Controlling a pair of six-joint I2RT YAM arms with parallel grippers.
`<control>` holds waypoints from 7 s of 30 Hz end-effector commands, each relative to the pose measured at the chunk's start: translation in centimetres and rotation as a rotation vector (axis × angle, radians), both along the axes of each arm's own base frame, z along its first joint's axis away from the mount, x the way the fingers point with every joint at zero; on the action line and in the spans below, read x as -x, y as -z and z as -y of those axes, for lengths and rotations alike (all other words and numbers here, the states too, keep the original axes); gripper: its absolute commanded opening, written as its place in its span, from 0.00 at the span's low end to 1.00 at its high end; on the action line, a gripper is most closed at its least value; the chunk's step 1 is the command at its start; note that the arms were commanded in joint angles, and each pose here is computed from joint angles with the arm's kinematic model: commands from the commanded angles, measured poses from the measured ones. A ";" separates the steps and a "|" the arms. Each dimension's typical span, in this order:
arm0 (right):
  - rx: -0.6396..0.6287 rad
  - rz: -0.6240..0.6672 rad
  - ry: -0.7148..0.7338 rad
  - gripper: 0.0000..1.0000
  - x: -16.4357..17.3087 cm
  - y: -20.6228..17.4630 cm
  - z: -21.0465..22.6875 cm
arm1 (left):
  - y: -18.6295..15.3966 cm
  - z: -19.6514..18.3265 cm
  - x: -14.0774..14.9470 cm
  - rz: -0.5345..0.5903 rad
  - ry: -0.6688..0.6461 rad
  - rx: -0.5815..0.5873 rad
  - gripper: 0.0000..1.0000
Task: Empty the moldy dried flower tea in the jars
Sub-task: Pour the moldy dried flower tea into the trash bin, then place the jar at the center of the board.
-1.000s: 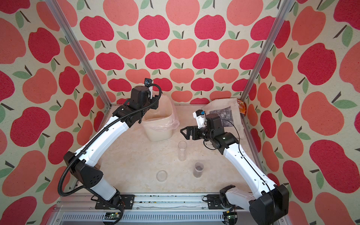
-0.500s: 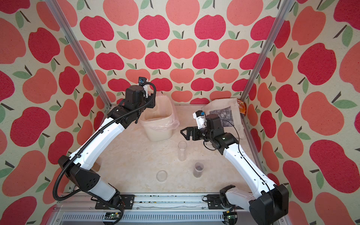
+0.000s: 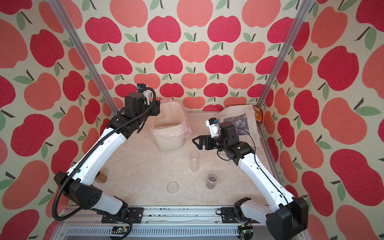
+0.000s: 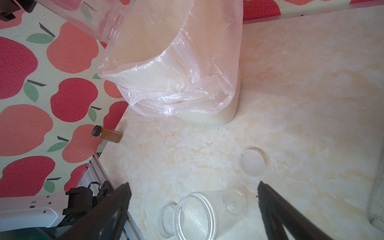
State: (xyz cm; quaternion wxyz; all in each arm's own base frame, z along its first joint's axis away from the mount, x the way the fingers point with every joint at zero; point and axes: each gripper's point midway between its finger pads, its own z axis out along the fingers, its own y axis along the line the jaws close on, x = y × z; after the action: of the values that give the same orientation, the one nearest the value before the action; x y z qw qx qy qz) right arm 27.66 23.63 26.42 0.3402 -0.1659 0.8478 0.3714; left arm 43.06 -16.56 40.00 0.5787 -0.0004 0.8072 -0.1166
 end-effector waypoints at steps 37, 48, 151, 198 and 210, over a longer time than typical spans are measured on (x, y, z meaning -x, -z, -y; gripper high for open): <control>-0.722 -0.029 -0.282 0.99 2.0 -16.0 -12.3 | -3.3 -0.5 10.6 -0.066 0.292 1.177 0.00; -0.738 -0.056 -0.339 0.99 2.3 -16.6 -14.8 | -2.4 -0.2 10.4 -0.093 0.293 1.174 0.00; 0.374 0.168 -0.328 0.35 6.1 -2.9 -9.1 | 7.3 -9.1 17.4 -0.154 -0.050 0.272 1.00; 0.989 -0.019 -0.660 0.42 9.9 14.4 -14.0 | 8.7 -10.1 18.0 -0.133 -0.086 0.253 1.00; 1.017 -0.044 -0.680 0.52 10.1 15.6 -14.2 | 8.9 -10.1 18.0 -0.133 -0.087 0.253 0.99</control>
State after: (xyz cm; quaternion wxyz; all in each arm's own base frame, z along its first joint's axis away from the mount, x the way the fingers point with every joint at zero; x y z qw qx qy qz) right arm 17.80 37.85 10.87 0.0705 -0.5467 0.8341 0.0228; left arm 25.20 -6.84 31.04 0.5149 -0.1183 0.8248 -0.2016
